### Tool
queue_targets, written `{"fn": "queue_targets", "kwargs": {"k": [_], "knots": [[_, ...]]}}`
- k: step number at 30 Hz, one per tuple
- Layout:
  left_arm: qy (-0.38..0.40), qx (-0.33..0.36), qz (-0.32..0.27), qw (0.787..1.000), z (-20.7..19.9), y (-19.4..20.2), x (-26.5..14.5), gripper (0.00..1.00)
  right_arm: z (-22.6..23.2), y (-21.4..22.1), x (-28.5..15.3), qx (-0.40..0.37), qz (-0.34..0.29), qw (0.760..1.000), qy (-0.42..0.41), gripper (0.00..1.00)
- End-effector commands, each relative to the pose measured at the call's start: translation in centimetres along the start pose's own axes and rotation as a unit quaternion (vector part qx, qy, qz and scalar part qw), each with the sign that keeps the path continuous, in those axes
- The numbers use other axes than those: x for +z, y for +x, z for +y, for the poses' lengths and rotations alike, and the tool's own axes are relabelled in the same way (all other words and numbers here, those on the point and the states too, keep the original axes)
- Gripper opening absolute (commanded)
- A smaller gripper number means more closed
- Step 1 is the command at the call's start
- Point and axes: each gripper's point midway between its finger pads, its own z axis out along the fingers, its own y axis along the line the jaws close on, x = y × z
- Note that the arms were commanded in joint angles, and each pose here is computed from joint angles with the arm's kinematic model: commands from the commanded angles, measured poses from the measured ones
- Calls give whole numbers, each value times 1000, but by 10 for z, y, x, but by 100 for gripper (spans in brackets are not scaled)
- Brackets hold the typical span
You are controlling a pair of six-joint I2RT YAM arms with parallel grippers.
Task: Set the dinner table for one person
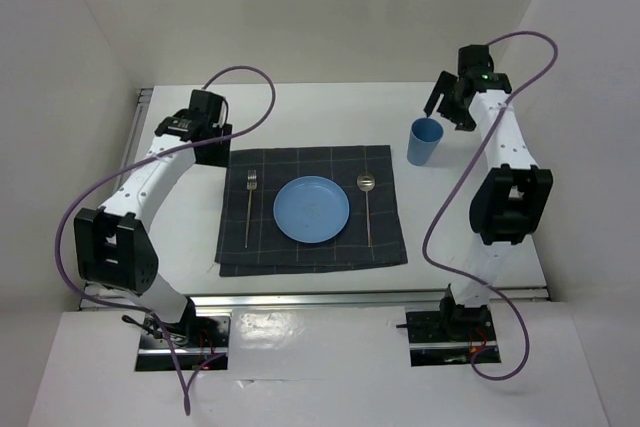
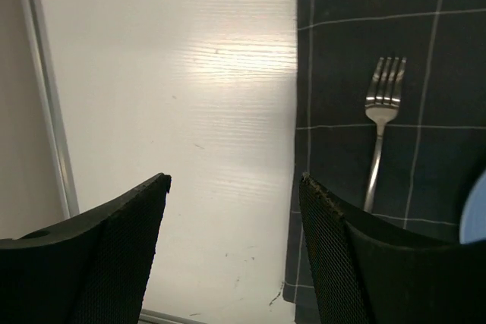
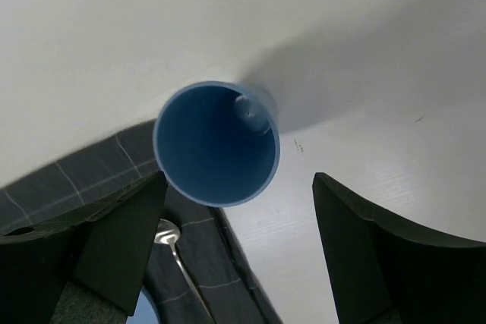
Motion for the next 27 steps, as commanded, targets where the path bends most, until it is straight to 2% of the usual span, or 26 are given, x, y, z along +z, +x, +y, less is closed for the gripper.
{"fn": "queue_targets", "kwargs": {"k": [1, 4, 9, 10, 11, 13, 14, 15, 17, 18, 21, 25, 27], "knots": [[-25, -2, -33, 999, 21, -12, -14, 77, 11, 19, 13, -28, 35, 999, -27, 85], [-41, 0, -38, 998, 28, -9, -16, 77, 1, 36, 33, -24, 48, 999, -7, 85], [-34, 1, -38, 999, 29, -4, -17, 77, -7, 46, 59, -22, 53, 998, 17, 77], [-34, 1, -38, 999, 29, -4, -17, 77, -8, 49, 63, -22, 58, 998, 19, 68], [-34, 1, -38, 999, 29, -4, -17, 77, -11, 56, 72, -28, 70, 997, 24, 64], [-34, 5, -38, 999, 29, -4, -17, 77, -12, 59, 80, -30, 75, 996, 31, 47], [-34, 5, -38, 999, 29, -4, -17, 77, -12, 54, 79, -30, 71, 996, 35, 29], [-34, 5, -38, 999, 29, -4, -17, 77, -16, 58, 82, -37, 79, 995, 42, 20], [-34, 4, -43, 999, 30, -5, -20, 77, -23, 54, 86, -43, 71, 995, 63, 4], [-34, 5, -38, 999, 30, -2, -18, 77, -25, 51, 88, -44, 66, 994, 70, 0], [-34, 5, -38, 999, 30, -2, -18, 77, -26, 37, 68, -62, 54, 993, 87, 0], [-32, 5, -41, 999, 33, -3, -20, 77, 27, 23, 25, -126, -8, 990, 65, 0], [-32, 6, -37, 999, 32, -2, -17, 77, 72, 32, 9, -153, -19, 988, 19, 0]]}}
